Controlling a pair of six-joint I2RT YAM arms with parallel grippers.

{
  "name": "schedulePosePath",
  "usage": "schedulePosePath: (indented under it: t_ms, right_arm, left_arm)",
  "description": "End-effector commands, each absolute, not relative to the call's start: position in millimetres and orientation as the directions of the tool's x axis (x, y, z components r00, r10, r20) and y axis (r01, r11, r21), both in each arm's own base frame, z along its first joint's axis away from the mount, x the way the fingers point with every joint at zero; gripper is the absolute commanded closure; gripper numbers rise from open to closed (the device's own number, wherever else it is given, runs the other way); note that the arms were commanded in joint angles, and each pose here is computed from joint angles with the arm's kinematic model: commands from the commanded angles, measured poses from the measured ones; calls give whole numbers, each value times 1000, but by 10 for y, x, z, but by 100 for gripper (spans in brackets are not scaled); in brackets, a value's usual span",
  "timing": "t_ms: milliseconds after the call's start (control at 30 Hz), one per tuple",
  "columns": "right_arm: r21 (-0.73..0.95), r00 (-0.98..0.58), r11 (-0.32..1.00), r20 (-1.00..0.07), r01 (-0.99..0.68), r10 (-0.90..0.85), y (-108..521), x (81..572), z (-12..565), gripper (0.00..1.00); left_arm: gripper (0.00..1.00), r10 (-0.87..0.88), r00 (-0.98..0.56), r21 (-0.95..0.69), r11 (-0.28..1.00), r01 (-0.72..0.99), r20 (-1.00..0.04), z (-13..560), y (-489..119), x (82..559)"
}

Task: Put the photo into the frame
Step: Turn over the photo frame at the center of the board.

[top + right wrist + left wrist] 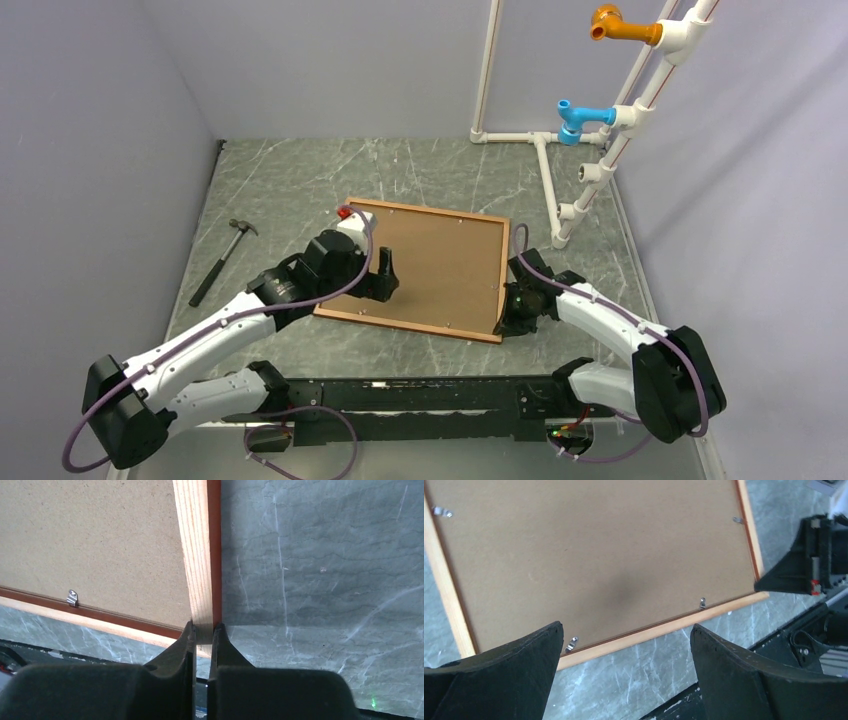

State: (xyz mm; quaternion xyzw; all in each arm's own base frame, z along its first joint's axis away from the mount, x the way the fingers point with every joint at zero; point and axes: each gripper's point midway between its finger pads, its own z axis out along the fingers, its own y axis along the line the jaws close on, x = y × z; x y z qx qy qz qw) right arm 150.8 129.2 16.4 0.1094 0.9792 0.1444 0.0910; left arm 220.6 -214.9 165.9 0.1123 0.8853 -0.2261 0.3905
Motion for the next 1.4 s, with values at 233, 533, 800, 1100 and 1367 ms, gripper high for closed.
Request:
schedulePosePath:
  t_ms: [233, 533, 800, 1100, 1367]
  right_arm:
    - [325, -964, 937, -185, 125, 193, 1401, 1702, 602, 100]
    - [389, -962, 918, -213, 75, 169, 1500, 1755, 1103, 100]
    - [415, -959, 909, -248, 26, 141, 1532, 1799, 1508, 100]
    - [487, -955, 873, -272, -29, 120, 1661, 1816, 1952, 100]
    - [517, -952, 855, -285, -51, 116, 1690, 1771, 2130, 100]
  left_arm:
    - [0, 300, -490, -95, 770, 631, -819, 1916, -2729, 2183]
    - [2, 506, -284, 136, 642, 755, -815, 1921, -2920, 1851]
    - [3, 617, -157, 329, 597, 732, -771, 1843, -2924, 1645]
    - [4, 714, -84, 473, 541, 695, -695, 1601, -3082, 1556]
    - [14, 790, -88, 656, 560, 507, -606, 1495, -3015, 1755]
